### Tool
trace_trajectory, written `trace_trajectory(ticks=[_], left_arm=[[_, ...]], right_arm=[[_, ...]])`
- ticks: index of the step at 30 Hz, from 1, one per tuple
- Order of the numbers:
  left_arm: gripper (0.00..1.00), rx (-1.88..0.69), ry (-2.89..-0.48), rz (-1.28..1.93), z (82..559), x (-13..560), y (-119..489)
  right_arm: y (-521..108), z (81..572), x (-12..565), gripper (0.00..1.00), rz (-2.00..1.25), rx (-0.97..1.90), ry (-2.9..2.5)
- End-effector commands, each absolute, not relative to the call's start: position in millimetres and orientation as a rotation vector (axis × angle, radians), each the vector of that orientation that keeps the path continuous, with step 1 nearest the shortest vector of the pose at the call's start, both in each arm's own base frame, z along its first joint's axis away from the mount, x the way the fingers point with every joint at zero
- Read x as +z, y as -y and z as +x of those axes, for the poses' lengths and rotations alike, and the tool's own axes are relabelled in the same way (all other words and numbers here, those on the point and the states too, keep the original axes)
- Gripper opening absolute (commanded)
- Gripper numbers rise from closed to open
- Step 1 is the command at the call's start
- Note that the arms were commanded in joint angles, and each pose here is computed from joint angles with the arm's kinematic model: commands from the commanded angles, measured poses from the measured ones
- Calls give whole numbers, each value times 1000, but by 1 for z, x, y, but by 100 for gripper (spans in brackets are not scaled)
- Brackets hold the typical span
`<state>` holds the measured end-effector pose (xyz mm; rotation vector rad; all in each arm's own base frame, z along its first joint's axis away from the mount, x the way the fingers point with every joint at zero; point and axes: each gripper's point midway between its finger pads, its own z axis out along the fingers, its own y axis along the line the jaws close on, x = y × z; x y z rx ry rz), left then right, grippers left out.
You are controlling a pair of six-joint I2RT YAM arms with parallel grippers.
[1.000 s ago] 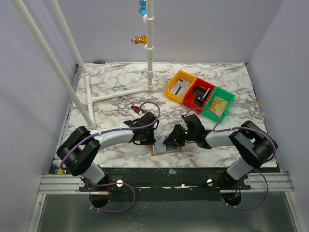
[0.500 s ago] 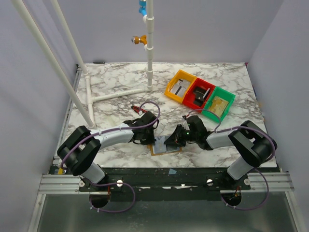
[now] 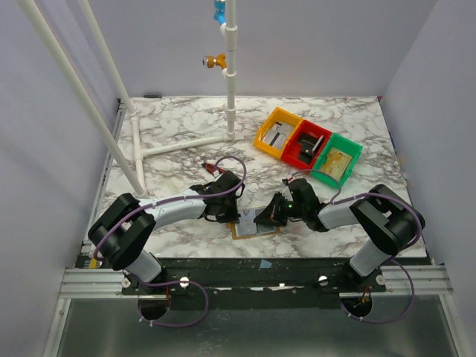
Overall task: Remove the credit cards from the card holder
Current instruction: Remove the credit card from the card holder.
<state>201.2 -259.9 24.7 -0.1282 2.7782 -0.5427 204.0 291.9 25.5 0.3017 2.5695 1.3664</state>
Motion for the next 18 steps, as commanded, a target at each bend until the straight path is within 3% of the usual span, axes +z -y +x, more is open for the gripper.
trace_trajectory(ticks=[1,18], left_arm=[[0,-444,-2868,-135,185,0,241],[0,-430,-2883,-146,183,-6,237]], right_arm=[[-284,204,23,2,291,1344,-2559],[-266,206,13,2,306,1241,-2571]])
